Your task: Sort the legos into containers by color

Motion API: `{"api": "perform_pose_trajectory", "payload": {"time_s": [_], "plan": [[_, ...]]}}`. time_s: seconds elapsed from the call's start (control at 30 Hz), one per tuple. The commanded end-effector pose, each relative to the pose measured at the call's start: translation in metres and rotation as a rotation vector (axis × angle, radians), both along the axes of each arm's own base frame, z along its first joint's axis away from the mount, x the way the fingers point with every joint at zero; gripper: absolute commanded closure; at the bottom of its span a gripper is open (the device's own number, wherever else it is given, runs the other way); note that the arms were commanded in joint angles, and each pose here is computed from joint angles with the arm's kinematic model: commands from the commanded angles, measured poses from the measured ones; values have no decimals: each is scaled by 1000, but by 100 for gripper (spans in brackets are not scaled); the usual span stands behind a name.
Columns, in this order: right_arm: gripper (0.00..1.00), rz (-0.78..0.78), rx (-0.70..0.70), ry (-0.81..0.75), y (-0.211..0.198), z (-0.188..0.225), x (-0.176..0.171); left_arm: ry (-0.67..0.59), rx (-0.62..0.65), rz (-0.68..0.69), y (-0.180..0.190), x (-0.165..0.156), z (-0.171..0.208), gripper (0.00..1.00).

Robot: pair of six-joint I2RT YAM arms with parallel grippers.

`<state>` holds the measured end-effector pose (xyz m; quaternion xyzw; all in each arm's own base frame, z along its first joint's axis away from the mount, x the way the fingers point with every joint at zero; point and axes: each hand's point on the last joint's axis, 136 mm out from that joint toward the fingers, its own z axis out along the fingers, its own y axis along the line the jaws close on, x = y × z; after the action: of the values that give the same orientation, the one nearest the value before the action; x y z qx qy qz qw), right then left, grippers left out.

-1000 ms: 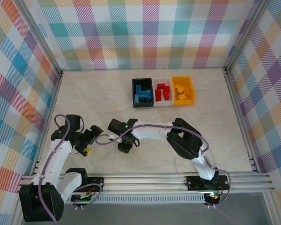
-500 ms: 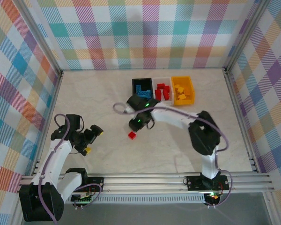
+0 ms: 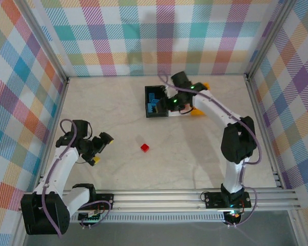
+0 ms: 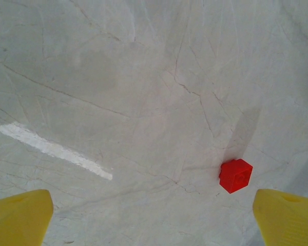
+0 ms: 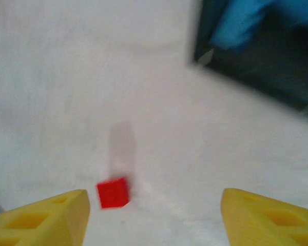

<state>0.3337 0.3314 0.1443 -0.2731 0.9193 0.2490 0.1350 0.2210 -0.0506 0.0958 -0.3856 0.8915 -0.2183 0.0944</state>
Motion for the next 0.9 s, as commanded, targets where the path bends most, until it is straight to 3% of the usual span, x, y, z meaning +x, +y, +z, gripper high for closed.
{"api": "perform_pose_trajectory", "payload": {"time_s": [0.0, 0.2, 0.4, 0.87], "plan": [[26, 191, -104, 124, 28, -42, -74, -19, 0, 9, 4, 10, 3, 0], [14, 283, -261, 67, 48, -79, -99, -18, -5, 10, 3, 12, 4, 0], [15, 288, -389, -2, 43, -98, -88, -19, 5, 7, 4, 5, 7, 0], [17, 271, -438, -4, 41, -110, -83, -15, -1, 14, 4, 2, 2, 0]]}}
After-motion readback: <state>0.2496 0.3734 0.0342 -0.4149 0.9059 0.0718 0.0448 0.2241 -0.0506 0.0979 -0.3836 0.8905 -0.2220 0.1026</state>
